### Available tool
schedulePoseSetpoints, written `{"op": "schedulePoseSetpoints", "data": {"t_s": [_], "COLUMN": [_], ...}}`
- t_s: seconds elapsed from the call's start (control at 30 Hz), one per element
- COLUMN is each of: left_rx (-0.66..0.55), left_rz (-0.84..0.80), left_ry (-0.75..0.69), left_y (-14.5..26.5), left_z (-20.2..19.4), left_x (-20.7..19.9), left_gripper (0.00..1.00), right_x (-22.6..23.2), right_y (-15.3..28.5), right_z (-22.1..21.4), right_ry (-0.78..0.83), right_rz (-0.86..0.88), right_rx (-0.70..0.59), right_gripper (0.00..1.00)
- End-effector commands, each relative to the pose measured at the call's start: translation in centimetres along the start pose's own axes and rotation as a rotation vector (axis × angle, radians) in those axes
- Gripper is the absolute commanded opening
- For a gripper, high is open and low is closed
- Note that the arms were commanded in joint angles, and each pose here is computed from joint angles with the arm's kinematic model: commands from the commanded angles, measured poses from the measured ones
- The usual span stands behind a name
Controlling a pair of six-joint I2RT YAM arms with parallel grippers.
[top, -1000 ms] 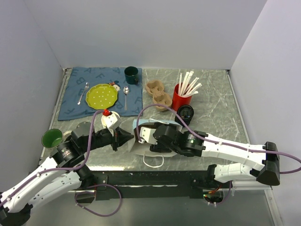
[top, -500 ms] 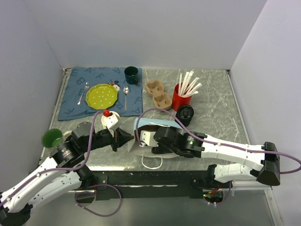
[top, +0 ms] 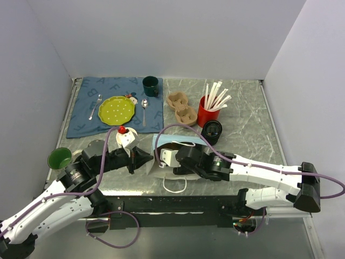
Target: Pack the takeout coffee
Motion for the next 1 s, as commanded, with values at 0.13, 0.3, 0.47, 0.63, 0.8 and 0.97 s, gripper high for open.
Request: {"op": "schedulePoseSetpoints", "data": {"t_s": [0.13, 0.3, 0.47, 0.63, 0.8, 0.97], "left_rx": [-0.041, -0.036, -0.037, -0.051, -0.058, -0.049], "left_rz": [-0.053, -0.054, -0.053, -0.059, -0.064, -0.060], "left_ry": [-0.009, -0.004, 0.006, 0.040, 0.068, 0.088], "left_y": [-0.1, -0.1, -0.1, -0.3, -0.4, -0.3], "left_z": [1.5, 1.4, 1.5, 1.8, 1.8, 1.5], "left_x": [-1.0, -1.0, -1.1, -1.3, -1.4, -1.4], "left_gripper": [0.01, 0.01, 0.01, 0.01, 0.01, 0.01], "right_x": [-0.5, -0.5, -0.5, 0.0, 0.7, 0.7], "right_y": [-0.8, -1.2, -1.7, -2.3, -3.0, -3.7], "right_z": [0.3, 0.6, 0.7, 0.8, 0.6, 1.0], "right_ry": [0.025, 0.038, 0.042, 0.048, 0.066, 0.050], "right_rz": [-0.055, -0.068, -0.080, -0.079, -0.069, -0.099], "right_rx": [0.000, -0.029, -0.033, -0.057, -0.061, -0.095], "right_gripper": [0.36, 0.36, 0.37, 0.38, 0.38, 0.38]}}
Point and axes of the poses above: each gripper's point midway between its finger pads, its own y axis back along the fingers, its own x axis along the line the jaws close on, z = x × y, the point moved 3 cm from there along y, back along the fingers, and after that the axes turned 4 degrees about y, right-handed, at the moved point
